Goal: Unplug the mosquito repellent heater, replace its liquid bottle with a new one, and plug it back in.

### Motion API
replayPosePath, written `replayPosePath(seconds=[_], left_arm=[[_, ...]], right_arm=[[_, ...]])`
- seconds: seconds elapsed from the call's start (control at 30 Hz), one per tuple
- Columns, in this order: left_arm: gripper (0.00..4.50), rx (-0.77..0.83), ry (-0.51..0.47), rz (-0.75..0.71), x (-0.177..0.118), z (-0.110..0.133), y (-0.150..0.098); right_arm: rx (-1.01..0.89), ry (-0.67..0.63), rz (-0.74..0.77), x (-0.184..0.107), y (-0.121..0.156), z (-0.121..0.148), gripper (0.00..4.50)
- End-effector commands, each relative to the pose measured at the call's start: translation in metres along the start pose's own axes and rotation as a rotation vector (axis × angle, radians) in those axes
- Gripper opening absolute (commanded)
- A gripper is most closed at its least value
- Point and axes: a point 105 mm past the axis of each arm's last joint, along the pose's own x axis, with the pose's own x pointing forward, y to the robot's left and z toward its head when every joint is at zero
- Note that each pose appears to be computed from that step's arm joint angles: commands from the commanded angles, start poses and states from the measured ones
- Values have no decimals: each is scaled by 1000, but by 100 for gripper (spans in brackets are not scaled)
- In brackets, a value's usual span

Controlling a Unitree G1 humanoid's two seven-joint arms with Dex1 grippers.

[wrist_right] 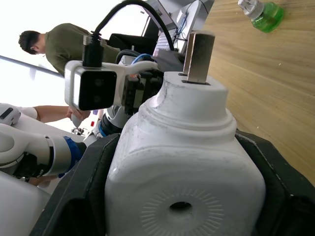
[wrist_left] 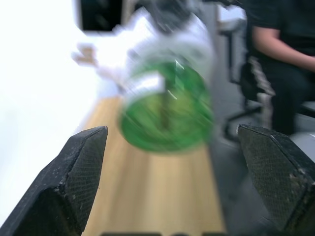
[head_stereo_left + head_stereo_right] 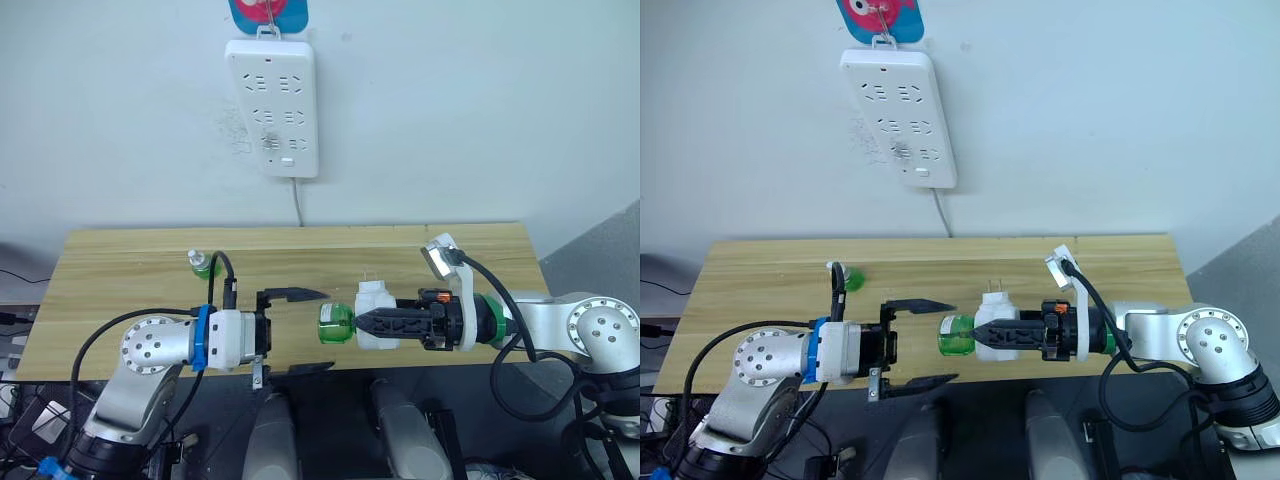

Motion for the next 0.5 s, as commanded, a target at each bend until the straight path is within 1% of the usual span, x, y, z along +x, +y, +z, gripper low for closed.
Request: replayPosePath(seconds=[0.03, 0.1, 0.23, 0.27, 0.3, 0.4, 0.47, 0.5], left_arm=[[431, 30, -34, -1, 4, 8, 1], [393, 31, -40, -13, 5, 9, 0], [266, 11, -37, -36, 6, 8, -2], [239, 11, -39, -38, 7, 9, -2], [224, 4, -41, -40, 7, 10, -1], [224, -52, -23, -78, 7, 13, 0], [224, -248, 59, -122, 4, 8, -1], [224, -391, 119, -135, 2, 3, -1]], right_arm=[[-23, -3, 42, 1, 11, 2, 311], [-22, -3, 42, 1, 11, 2, 311], [-21, -5, 42, 1, 12, 2, 311], [-21, -6, 42, 2, 12, 2, 311], [-21, -7, 42, 2, 12, 2, 311], [-23, -5, 40, 2, 12, 2, 311], [-25, 1, 37, 1, 11, 1, 311], [-25, 3, 36, 1, 11, 1, 311]])
